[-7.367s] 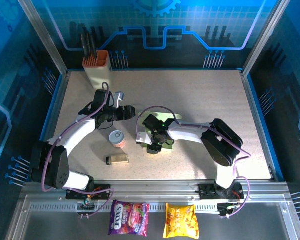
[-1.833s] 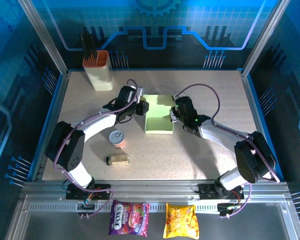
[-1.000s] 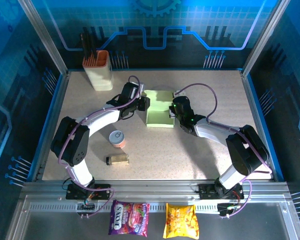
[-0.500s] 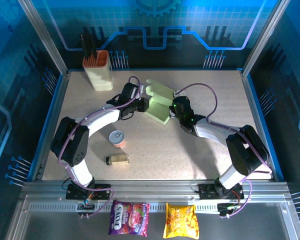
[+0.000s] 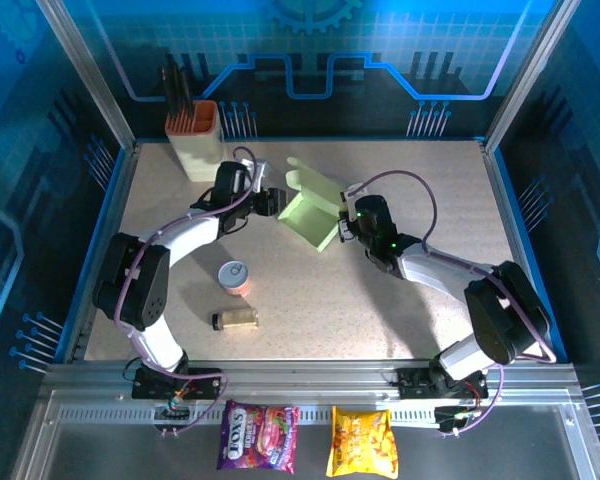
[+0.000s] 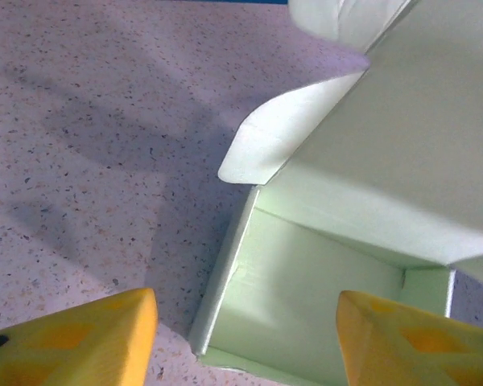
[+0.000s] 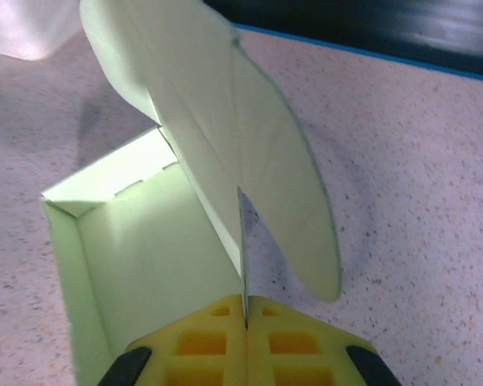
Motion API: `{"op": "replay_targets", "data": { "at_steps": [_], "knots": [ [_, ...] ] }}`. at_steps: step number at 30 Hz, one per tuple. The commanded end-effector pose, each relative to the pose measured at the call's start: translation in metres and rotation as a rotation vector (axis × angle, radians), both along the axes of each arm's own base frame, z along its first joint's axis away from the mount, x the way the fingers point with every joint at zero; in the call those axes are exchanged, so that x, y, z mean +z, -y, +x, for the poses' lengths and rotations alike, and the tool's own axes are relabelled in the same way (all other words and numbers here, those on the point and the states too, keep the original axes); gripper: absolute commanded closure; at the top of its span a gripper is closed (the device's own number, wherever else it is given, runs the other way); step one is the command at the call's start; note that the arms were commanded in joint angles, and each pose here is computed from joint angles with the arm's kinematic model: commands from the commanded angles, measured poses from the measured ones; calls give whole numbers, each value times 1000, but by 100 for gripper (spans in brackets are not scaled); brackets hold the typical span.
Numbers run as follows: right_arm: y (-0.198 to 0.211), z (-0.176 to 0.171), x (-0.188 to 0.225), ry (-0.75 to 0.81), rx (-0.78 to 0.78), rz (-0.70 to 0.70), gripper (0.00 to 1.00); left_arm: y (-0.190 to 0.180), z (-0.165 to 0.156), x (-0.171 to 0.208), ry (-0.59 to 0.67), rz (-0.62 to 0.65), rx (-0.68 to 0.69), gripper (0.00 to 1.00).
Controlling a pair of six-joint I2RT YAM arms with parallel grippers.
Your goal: Fold the paper box
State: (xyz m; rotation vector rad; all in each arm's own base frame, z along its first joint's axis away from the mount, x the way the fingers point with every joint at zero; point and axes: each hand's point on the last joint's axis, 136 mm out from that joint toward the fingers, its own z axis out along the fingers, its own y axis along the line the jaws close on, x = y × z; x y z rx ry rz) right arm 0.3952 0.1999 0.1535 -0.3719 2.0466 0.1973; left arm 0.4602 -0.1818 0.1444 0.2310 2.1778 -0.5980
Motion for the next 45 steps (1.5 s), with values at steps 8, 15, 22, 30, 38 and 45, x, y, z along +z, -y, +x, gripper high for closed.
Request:
{"op": "replay_targets", "data": {
  "at_steps": [8,15,22,30,38,45],
  "knots": [
    [7,-30,15,-38,195,-5,100,17,-12,40,219,-31,-226,33],
    [10,-33,16,-57,202,-3,100,20,-18,39,209,-45,-249,61],
    [11,-30,16,-68,180,7,100,21,-27,32,165,-52,-257,86],
    [10,-27,11,-85,170,14,100,28,-29,21,117,-70,-267,78],
    [10,-26,9,-89,170,12,100,31,-28,16,86,-71,-280,75],
    [10,-24,5,-99,167,9,100,33,-36,7,47,-62,-315,68]
  ]
}}
